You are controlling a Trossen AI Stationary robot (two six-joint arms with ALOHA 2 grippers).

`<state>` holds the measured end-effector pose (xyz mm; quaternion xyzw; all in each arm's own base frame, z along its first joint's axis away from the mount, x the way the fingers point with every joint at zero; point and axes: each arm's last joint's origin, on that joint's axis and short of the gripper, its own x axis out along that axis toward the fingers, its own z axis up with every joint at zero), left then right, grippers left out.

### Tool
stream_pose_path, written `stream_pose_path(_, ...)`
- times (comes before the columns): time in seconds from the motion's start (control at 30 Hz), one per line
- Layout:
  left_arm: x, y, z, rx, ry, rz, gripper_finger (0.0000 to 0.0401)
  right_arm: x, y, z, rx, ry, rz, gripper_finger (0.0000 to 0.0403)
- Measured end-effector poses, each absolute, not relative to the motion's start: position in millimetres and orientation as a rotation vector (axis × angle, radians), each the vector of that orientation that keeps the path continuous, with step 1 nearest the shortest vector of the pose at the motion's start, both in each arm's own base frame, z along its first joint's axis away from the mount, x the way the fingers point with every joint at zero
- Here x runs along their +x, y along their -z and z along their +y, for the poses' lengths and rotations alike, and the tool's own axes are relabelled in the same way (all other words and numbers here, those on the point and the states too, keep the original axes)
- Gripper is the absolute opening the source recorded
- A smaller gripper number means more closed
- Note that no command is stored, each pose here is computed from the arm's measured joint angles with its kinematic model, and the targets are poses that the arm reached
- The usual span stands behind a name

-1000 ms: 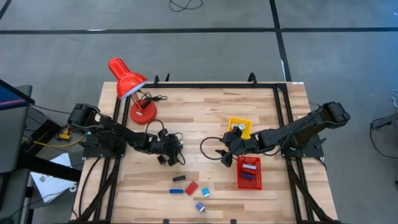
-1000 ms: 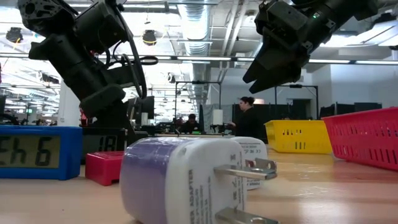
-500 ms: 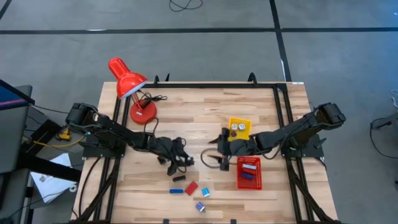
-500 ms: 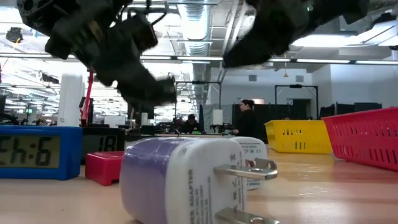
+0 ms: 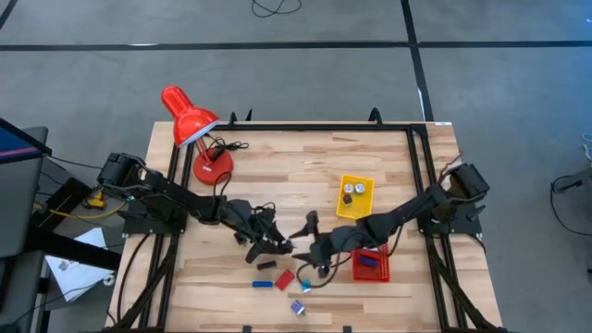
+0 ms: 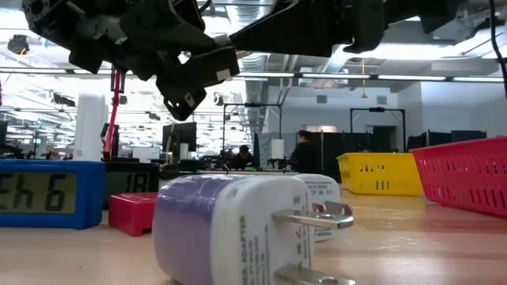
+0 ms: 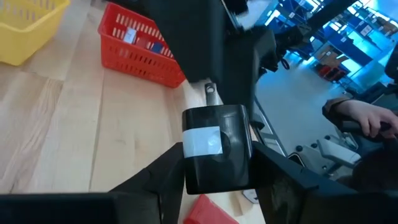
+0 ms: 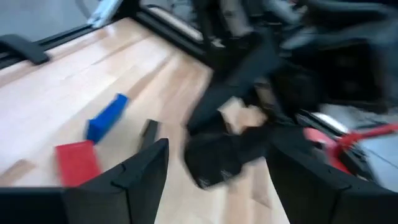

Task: Pick & Place Office items
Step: Put the top black charger adapter into the yellow bin

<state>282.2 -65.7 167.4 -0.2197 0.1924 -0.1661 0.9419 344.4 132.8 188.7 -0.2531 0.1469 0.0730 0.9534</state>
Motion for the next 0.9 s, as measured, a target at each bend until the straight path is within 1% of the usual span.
stream_pose_path(0.17,282.2,-167.5,-66.0,-0.452,0.349,0.395,0.0146,359.6,-193.1,139.8,-0.532,-0.184,0.378,0.0259)
stream_pose_path(0.27,282.1,-168.2,-66.6,-0.455,0.373,0.393,0.0147,363.0,-197.1,140.9,-0.522,-0.185,0.405,0.0246)
stream_pose_path(0.4,282.0,-168.1,-66.7,-0.455,0.374,0.394,0.0158,364.2,-199.0,139.9,-0.52,-0.18,0.418,0.0199)
stream_pose_path(0.53,281.9,-167.6,-67.0,-0.46,0.378,0.398,0.0155,364.5,-198.5,138.2,-0.532,-0.182,0.426,0.014)
stream_pose_path(0.63,281.5,-166.4,-67.1,-0.462,0.384,0.408,0.015,364.3,-199.6,139.1,-0.527,-0.182,0.42,0.0125)
stream_pose_path(0.7,281.4,-166.3,-67.1,-0.45,0.388,0.404,0.0153,364.5,-200.4,139.6,-0.524,-0.181,0.415,0.0102)
stream_pose_path(0.8,281.7,-166.7,-66.5,-0.444,0.378,0.396,0.0167,364.1,-200.1,139.4,-0.513,-0.18,0.422,0.0085)
stream_pose_path(0.9,282.6,-168.0,-64.6,-0.44,0.366,0.377,0.0181,363.5,-198.6,139.5,-0.523,-0.188,0.432,0.0057)
